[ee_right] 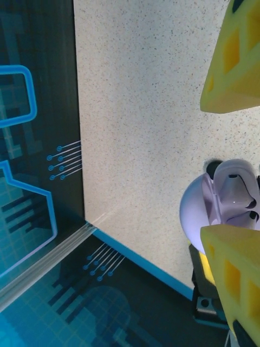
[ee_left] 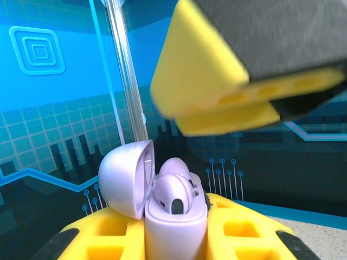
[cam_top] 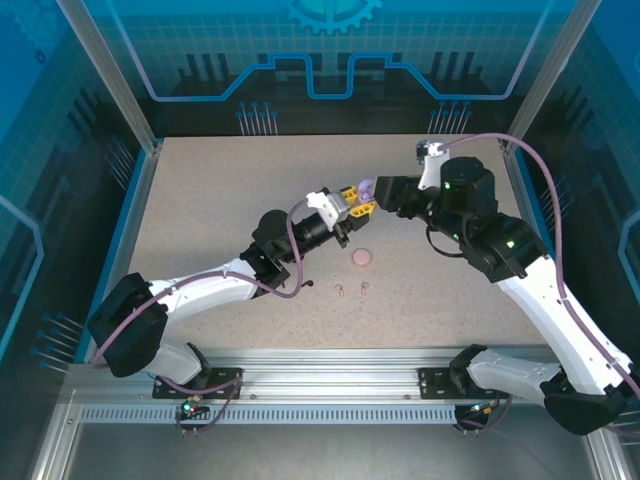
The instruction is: Insert the wireless bluetooth earbuds into the charging case
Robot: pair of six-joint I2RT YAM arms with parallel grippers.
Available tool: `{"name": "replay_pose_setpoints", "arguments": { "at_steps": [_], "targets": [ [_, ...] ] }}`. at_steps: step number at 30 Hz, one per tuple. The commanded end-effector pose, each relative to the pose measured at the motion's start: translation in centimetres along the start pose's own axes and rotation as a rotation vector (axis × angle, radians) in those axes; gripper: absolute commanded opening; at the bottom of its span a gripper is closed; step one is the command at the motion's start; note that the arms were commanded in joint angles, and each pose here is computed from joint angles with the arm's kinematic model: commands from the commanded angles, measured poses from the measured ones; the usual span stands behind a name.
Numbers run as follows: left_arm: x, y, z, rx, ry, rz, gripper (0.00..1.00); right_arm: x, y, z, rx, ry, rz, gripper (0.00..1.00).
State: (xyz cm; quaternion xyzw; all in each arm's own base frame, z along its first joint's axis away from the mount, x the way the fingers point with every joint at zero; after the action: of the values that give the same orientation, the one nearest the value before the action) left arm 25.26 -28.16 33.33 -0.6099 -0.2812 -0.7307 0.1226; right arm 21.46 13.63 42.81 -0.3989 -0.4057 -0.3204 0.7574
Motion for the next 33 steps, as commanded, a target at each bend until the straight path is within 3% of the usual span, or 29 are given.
{"name": "replay_pose_setpoints", "arguments": {
  "at_steps": [1, 20, 33],
  "targets": [
    [0.8, 0.4, -0.3, -0.019, -0.007, -0.05, 0.0, 1.1, -1.6, -0.2, 0.016, 0.029, -0.031, 0.58],
    [-0.4, -0.4, -0.8, -0.052, -0.048, 0.015, 0.0, 1.5, 7.0, -1.7, -0.03, -0.01, 0.265, 0.56],
    [-0.1, 0.1, -0.5, -0.02, -0.02, 0.002, 0.0, -4.2, 2.4, -2.0, 0.006, 0.011, 0.387, 0.47]
  ]
}}
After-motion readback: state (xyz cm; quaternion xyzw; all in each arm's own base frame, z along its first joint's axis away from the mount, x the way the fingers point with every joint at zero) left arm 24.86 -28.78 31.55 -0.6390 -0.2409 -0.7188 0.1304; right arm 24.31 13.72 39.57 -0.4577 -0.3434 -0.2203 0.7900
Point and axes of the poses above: each hand's point on the last joint's axis, 136 mm out from that joint toward the fingers, its own y axis out along the fingers, its own z axis along the line the jaws close on, x = y × z, the point moved 9 cm from there along -y, back along the fingers, and after that the axes turned 4 degrees about -y, right-handed, at the moved point
